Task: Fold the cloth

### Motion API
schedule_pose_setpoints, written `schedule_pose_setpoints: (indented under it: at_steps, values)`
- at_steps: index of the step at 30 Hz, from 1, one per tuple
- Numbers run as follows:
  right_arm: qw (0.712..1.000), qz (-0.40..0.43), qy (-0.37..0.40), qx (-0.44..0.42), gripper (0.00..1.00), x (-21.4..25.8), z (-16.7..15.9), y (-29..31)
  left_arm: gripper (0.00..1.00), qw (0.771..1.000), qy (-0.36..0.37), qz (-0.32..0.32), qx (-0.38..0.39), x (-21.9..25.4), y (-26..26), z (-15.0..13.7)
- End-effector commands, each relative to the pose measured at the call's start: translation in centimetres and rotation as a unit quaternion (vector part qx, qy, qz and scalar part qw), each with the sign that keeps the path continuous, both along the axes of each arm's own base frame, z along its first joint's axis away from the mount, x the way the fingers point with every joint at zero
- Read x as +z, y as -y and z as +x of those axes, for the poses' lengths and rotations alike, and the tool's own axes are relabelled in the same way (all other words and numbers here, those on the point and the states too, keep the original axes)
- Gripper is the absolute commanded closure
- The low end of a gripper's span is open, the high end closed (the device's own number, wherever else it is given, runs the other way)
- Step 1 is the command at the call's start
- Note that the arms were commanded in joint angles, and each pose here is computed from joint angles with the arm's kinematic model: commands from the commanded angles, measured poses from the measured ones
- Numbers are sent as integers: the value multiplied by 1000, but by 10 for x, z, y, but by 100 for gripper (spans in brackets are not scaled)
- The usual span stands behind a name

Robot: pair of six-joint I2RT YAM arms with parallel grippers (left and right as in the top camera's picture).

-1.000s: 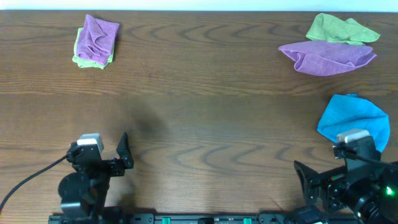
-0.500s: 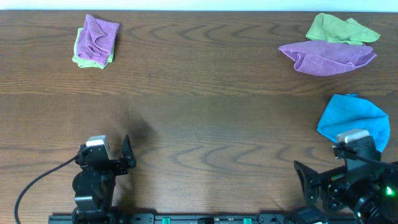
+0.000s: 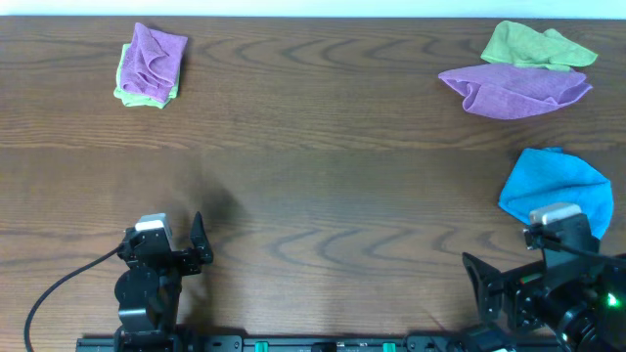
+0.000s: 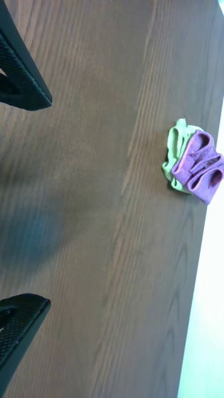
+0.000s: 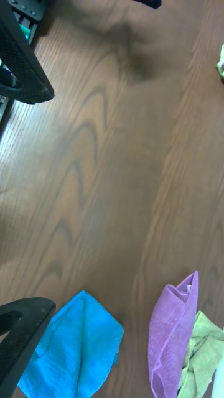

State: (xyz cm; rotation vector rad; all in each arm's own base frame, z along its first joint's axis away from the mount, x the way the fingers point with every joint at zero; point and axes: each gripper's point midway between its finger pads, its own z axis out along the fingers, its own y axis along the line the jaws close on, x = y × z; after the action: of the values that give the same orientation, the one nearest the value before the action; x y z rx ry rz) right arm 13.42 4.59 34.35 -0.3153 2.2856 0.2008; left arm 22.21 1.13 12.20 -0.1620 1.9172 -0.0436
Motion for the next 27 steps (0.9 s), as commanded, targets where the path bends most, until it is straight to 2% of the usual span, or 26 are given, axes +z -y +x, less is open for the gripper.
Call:
schedule_pose_setpoints:
  at_steps: [1, 21, 24, 27]
  values:
    - [1000, -5, 0, 2, 1, -1, 0, 1, 5, 1000, -7, 12, 3, -9, -2, 0]
    - [1000, -11, 3, 0, 1, 0, 1, 2, 5, 1000, -7, 12, 3, -9, -2, 0]
    - [998, -51, 35, -20, 1, 6, 9, 17, 4, 1000, -7, 12, 3, -9, -2, 0]
    - [992, -56, 100, -43, 1, 14, 19, 25, 4, 1000, -7, 12, 3, -9, -2, 0]
